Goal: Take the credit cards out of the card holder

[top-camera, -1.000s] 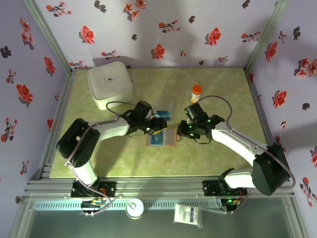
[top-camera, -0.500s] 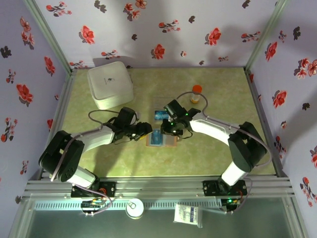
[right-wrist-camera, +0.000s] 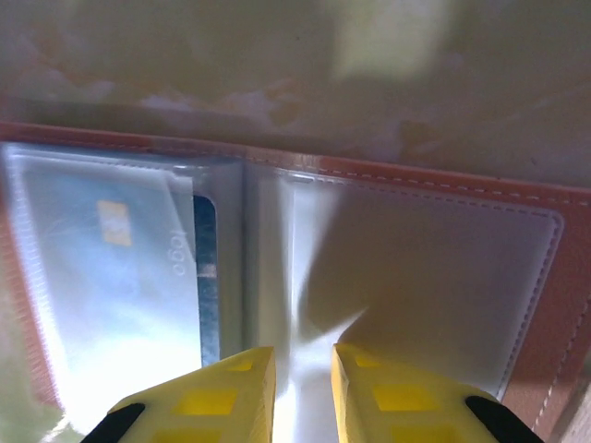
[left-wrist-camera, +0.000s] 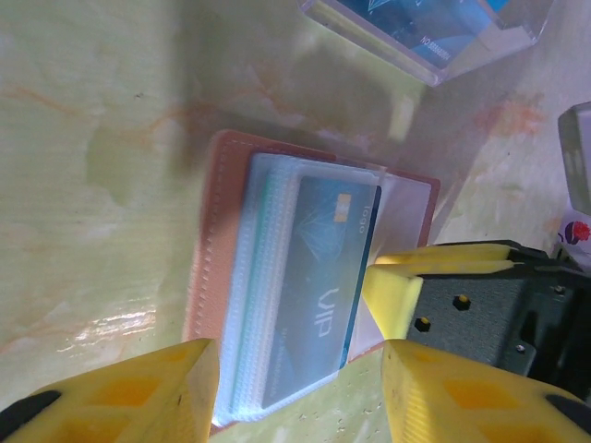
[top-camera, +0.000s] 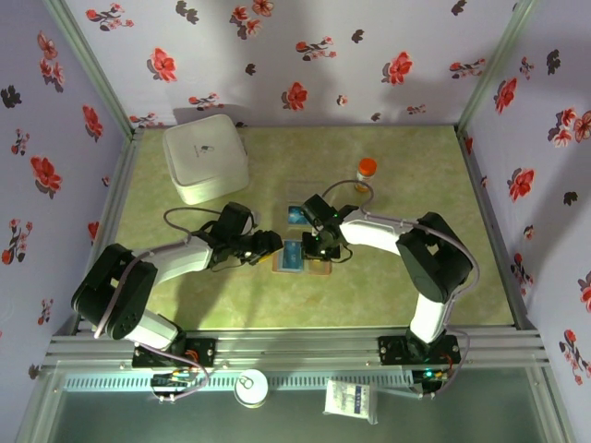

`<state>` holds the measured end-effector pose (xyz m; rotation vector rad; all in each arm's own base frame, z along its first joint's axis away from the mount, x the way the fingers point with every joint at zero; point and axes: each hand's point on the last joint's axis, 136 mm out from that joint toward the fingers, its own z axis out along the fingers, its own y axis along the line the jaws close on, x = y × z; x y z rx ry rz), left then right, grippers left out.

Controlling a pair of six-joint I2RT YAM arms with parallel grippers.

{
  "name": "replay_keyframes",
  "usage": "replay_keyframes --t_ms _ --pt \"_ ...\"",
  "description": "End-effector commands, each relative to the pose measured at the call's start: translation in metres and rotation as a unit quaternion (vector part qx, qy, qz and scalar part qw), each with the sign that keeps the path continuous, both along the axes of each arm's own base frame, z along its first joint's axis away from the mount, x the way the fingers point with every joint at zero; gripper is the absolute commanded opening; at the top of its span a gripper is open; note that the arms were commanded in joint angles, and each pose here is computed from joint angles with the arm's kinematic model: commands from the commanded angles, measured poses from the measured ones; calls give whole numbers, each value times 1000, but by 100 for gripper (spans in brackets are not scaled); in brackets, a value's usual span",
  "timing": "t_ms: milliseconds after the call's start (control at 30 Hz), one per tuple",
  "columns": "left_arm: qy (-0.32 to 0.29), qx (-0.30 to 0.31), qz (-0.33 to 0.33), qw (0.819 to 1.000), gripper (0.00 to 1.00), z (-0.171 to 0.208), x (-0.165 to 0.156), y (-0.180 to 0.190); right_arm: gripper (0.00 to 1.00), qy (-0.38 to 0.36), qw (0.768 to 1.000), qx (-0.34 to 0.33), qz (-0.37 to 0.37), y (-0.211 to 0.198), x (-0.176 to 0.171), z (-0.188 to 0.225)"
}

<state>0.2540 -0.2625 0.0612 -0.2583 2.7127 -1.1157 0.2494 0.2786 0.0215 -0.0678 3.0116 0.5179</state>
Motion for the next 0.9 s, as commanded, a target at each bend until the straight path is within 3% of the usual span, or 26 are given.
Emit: replay_keyframes --t_ms 0,267,567,867 --pt "-7 2 -1 1000 49 -1 6 0 24 -2 999 -39 13 -12 -2 -11" --pt "-11 -3 -5 1000 43 2 6 -2 24 -23 999 -21 16 -7 2 11" --pt "-10 -8 -12 1000 29 2 11 -9 24 -54 998 20 7 -3 4 48" --pt "1 -12 -28 1000 13 -7 8 -20 24 -49 998 47 0 4 1 49"
